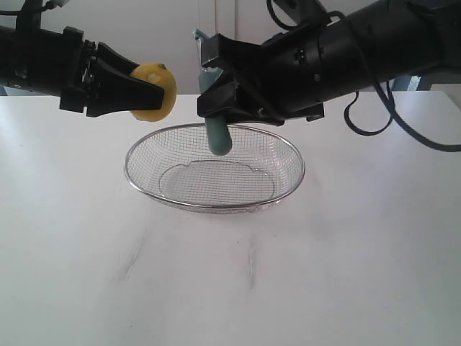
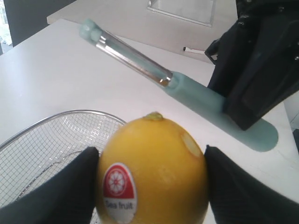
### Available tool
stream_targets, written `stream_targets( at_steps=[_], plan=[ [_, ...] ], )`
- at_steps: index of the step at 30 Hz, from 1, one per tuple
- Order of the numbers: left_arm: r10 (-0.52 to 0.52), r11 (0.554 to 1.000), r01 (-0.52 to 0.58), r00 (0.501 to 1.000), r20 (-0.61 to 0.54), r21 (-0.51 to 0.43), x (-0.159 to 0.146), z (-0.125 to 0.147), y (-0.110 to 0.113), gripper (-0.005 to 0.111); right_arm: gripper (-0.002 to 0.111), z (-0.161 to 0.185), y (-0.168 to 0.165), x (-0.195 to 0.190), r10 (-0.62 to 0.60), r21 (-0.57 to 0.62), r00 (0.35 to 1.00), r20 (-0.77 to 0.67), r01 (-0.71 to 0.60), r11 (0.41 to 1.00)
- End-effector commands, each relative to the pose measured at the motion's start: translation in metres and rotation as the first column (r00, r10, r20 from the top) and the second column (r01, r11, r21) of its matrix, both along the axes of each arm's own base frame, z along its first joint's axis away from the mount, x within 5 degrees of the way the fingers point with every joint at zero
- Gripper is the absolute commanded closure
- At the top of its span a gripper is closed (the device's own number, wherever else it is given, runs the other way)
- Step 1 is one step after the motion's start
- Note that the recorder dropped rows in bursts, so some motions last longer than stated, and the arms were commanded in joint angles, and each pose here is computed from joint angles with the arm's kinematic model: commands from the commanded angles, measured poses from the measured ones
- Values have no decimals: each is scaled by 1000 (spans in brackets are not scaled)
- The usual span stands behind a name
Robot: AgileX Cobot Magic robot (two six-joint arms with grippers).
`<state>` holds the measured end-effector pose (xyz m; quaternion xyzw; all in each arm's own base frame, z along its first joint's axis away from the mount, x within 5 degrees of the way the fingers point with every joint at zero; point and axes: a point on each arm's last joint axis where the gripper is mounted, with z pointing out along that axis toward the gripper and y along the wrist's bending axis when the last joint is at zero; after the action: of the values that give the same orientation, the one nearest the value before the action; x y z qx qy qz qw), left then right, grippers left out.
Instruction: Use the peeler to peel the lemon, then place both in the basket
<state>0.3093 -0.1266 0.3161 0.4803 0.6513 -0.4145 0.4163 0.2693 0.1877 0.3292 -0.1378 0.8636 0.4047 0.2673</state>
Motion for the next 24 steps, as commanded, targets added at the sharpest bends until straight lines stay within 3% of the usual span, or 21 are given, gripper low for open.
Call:
stream_targets(
  at_steps=[1, 13, 24],
  plan=[
    [-21, 999, 21, 1000, 10, -27, -3, 5, -2, 107, 108, 2, -5, 2, -16, -63, 998, 64, 20, 998],
    [2, 1000, -2, 1000, 21, -19, -1, 4, -1, 107, 108, -1, -16, 20, -51, -285, 989, 138, 89, 954],
    [2, 1000, -2, 1000, 21, -19, -1, 4, -1, 107, 108, -11, -4, 54, 11, -406, 991, 134, 45, 913]
  ],
)
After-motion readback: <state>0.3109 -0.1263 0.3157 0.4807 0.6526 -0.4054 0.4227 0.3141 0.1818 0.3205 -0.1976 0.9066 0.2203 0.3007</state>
